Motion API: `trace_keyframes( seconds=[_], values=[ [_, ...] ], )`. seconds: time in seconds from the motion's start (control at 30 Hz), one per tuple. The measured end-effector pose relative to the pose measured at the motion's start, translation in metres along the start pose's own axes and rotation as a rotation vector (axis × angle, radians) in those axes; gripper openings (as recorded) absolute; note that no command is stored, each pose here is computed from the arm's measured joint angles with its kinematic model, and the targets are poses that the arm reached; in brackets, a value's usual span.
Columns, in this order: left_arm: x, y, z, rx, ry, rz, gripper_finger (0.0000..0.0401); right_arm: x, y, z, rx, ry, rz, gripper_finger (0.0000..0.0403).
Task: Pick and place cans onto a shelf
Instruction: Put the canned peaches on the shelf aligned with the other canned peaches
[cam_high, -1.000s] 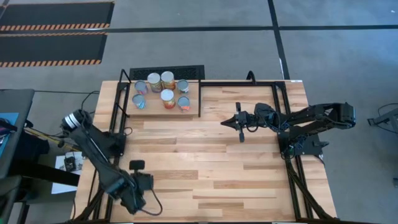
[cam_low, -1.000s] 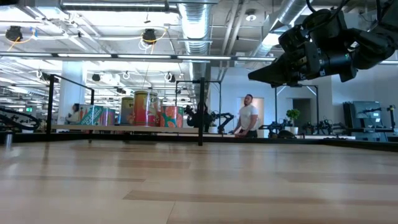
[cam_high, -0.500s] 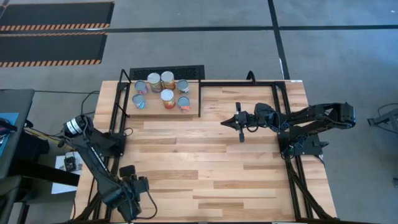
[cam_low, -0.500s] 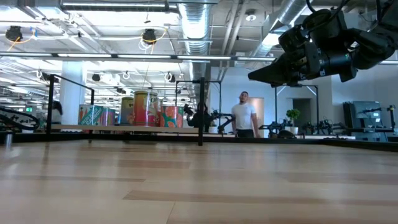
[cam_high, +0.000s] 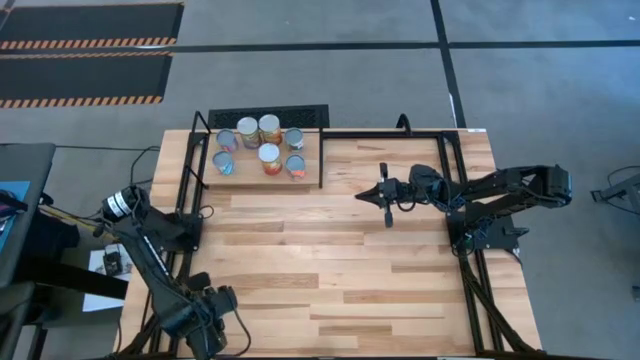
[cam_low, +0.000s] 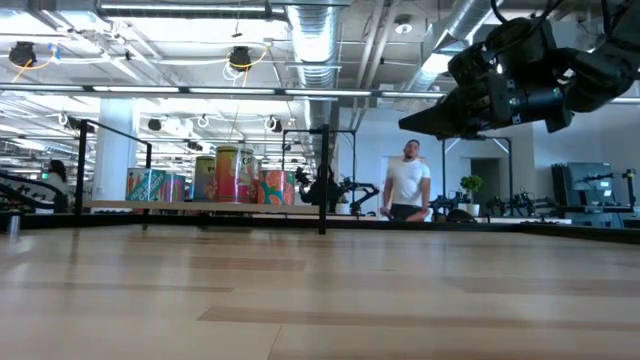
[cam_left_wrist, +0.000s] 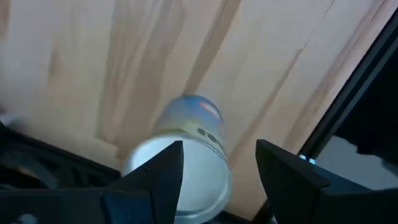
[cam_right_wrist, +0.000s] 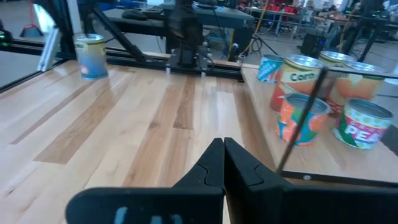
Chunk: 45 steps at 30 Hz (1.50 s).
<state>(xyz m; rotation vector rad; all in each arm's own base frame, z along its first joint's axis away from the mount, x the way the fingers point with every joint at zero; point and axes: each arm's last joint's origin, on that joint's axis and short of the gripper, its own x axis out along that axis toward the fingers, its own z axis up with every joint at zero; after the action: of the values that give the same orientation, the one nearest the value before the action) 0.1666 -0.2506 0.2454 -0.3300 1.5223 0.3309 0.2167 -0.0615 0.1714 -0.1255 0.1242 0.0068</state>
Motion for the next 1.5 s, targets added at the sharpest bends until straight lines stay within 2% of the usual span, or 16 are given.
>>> trace_keyframes(
  seconds=[0.23,0.37,0.63,0.77,1.0,1.1,1.3,1.5],
  values=[
    [0.002,-0.003,-0.009,-0.118,0.011,-0.005,0.0189,-0.002,-0.005,-0.001,0.003,0.003,-0.024,0.0014],
    [0.005,-0.005,-0.011,-0.13,0.038,0.007,0.0189,-0.001,-0.003,-0.001,0.009,0.004,-0.016,0.0014],
    [0.022,-0.007,-0.015,-0.113,0.025,0.14,0.018,0.001,0.005,0.0,0.008,0.004,0.024,0.0014],
    [0.021,-0.005,-0.015,-0.111,0.009,0.161,0.0141,0.002,0.006,0.0,0.019,0.005,0.03,0.0014],
    [0.02,-0.004,-0.014,-0.062,-0.025,0.171,0.0018,0.002,0.006,0.0,0.02,0.007,0.029,0.0014],
    [0.02,-0.003,-0.012,-0.058,-0.062,0.171,0.0007,0.002,0.006,0.0,0.021,0.011,0.03,0.0014],
    [0.003,-0.003,0.011,-0.034,-0.162,0.127,0.0,0.002,0.006,-0.001,0.03,0.015,0.03,0.0014],
    [-0.01,0.01,0.058,0.064,-0.217,0.187,0.0,0.002,0.006,-0.001,0.037,0.015,0.03,0.0014]
  ],
)
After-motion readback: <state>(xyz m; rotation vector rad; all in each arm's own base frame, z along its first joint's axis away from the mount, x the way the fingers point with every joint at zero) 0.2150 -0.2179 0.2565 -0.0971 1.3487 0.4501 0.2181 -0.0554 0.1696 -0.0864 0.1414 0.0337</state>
